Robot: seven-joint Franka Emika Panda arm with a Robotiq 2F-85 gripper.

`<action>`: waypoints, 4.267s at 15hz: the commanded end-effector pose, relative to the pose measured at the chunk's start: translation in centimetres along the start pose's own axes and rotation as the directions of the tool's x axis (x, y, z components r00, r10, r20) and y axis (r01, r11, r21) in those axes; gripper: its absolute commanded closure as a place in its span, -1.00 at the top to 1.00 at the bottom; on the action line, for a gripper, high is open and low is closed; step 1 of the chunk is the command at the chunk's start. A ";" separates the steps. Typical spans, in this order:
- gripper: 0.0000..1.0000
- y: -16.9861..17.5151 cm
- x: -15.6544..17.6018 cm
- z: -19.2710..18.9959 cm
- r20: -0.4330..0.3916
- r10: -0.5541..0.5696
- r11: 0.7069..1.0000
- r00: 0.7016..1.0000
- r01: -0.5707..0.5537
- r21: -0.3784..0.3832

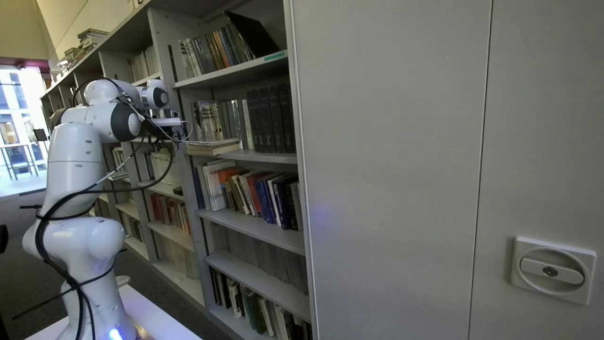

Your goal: Pull one of the books out of the shelf and lay it on top of the pile of books

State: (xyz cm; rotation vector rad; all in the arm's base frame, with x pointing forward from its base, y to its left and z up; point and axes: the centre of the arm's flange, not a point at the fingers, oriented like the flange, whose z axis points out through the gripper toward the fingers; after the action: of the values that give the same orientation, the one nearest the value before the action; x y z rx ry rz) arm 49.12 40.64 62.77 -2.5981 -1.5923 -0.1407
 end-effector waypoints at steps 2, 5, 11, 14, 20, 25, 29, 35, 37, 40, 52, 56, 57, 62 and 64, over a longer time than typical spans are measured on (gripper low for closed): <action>0.47 1.5 1.6 -1.1 0.020 0.001 1.000 1.000 -0.001 0.006; 0.06 1.8 1.9 -0.9 0.027 0.004 1.000 1.000 -0.004 0.010; -0.87 2.6 2.0 -0.7 0.029 0.004 0.997 1.000 -0.002 -0.078; -1.00 2.7 1.9 -0.7 0.040 -0.008 0.992 0.999 0.013 -0.124; -1.00 1.9 1.8 -0.2 0.099 -0.051 0.965 0.994 0.075 -0.250; -1.00 1.1 2.0 -0.3 0.146 -0.087 0.911 0.985 0.138 -0.389; -1.00 0.8 2.2 -0.5 0.159 -0.101 0.881 0.982 0.163 -0.444; -1.00 1.0 2.9 -0.7 0.152 -0.113 0.806 0.982 0.180 -0.563; -1.00 1.0 3.0 -0.6 0.158 -0.119 0.788 0.980 0.190 -0.585; -1.00 1.3 2.8 -0.4 0.164 -0.121 0.779 0.979 0.196 -0.595; -1.00 0.1 2.3 0.4 0.273 -0.288 0.802 0.918 0.386 -0.455; -1.00 0.8 1.7 -0.6 0.313 -0.241 0.784 0.919 0.374 -0.496; -1.00 1.2 1.2 -1.2 0.334 -0.211 0.777 0.919 0.365 -0.513; -1.00 2.9 -0.8 -3.5 0.379 -0.109 0.779 0.919 0.316 -0.541; -1.00 3.3 -1.2 -4.0 0.382 -0.088 0.777 0.920 0.304 -0.552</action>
State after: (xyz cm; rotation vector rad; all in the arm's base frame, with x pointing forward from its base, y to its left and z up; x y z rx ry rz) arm 51.65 39.23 64.70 -2.9573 -2.2878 -0.2886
